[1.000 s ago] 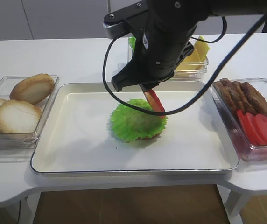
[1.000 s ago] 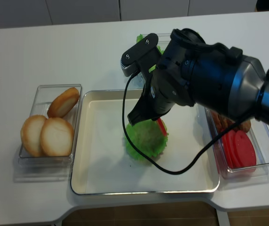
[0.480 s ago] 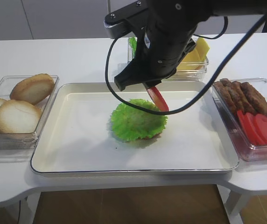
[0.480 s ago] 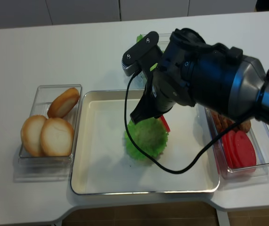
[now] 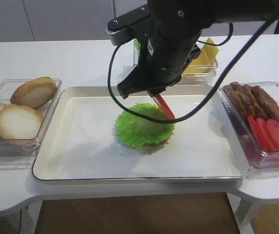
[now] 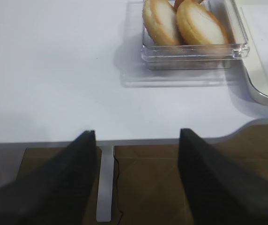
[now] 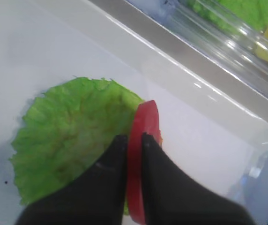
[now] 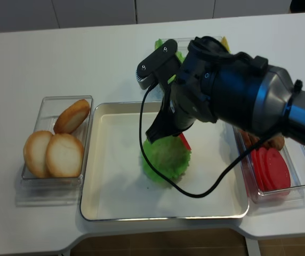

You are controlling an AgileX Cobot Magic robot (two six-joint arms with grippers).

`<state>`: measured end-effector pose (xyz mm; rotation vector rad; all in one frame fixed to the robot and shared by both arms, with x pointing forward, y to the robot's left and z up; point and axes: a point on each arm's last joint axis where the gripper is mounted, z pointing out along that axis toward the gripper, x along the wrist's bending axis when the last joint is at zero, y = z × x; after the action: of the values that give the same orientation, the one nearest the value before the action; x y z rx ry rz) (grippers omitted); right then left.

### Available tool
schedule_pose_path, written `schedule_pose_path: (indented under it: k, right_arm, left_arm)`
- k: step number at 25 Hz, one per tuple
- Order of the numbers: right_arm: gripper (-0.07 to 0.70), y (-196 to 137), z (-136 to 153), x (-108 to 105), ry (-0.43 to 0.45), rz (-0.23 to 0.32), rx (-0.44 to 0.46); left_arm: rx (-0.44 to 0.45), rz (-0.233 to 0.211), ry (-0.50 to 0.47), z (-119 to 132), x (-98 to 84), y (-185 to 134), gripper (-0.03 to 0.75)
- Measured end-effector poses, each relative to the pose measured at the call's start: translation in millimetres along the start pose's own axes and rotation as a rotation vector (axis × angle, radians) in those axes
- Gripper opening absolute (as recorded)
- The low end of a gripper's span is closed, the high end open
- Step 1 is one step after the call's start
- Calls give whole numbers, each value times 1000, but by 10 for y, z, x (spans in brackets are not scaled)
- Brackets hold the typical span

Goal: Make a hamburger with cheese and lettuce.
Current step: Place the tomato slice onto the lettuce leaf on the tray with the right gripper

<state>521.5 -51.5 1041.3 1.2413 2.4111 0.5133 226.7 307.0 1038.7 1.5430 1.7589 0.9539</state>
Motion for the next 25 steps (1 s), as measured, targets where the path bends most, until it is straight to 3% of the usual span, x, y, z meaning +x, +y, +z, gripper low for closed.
schedule_pose_path:
  k: [7,16,25]
  right_arm:
    - [90,-3,4,14,14,13,6]
    - [274,-10,3,38,40,38,14]
    - [312,-17,2,55,59,57,23]
  left_arm:
    - [0,0,0,0,0,0,416]
    - [0,0,0,0,0,0,416]
    - [0,0,0,0,0,0,416]
